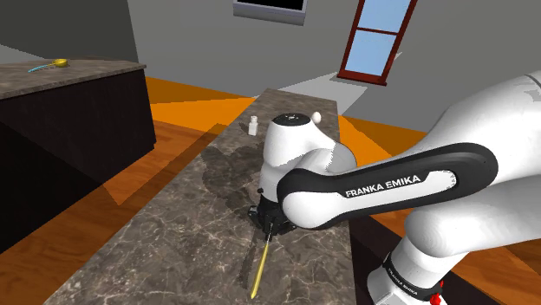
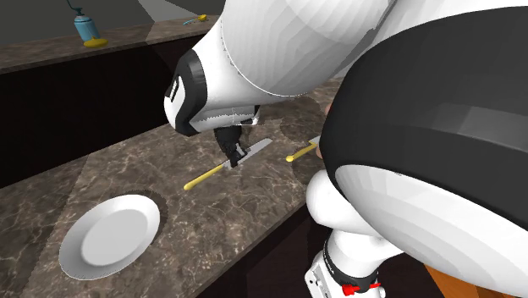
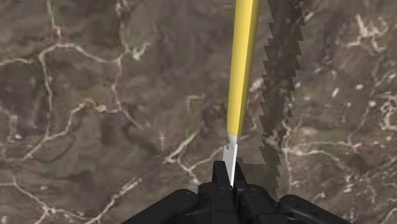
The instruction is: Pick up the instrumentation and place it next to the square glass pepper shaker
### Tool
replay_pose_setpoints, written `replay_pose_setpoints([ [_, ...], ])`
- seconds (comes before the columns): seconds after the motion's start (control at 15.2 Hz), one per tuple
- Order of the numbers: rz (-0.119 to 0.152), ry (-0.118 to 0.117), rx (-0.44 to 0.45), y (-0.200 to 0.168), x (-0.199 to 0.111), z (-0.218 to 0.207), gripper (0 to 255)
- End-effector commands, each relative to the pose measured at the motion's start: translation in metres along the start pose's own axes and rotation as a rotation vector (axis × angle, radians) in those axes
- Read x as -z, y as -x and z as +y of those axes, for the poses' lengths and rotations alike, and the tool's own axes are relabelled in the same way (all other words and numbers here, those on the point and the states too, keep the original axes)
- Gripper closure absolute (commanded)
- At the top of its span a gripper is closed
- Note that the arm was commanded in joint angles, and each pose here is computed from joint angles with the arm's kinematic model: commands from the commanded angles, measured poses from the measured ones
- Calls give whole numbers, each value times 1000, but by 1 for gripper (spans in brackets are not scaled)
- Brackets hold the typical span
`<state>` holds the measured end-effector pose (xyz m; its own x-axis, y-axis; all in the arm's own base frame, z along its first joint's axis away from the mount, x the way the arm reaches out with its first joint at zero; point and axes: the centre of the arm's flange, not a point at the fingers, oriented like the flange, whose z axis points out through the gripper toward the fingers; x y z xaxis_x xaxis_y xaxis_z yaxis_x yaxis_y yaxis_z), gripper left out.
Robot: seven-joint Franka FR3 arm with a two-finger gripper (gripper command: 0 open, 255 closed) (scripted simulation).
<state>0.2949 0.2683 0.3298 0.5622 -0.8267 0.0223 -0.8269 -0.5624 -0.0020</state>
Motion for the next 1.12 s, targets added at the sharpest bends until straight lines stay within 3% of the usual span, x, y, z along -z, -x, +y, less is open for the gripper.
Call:
replay_pose_setpoints([
  [0.0, 0, 0, 0, 0, 0, 0, 255],
  [1.06, 0, 0, 0, -2, 84, 0, 255],
])
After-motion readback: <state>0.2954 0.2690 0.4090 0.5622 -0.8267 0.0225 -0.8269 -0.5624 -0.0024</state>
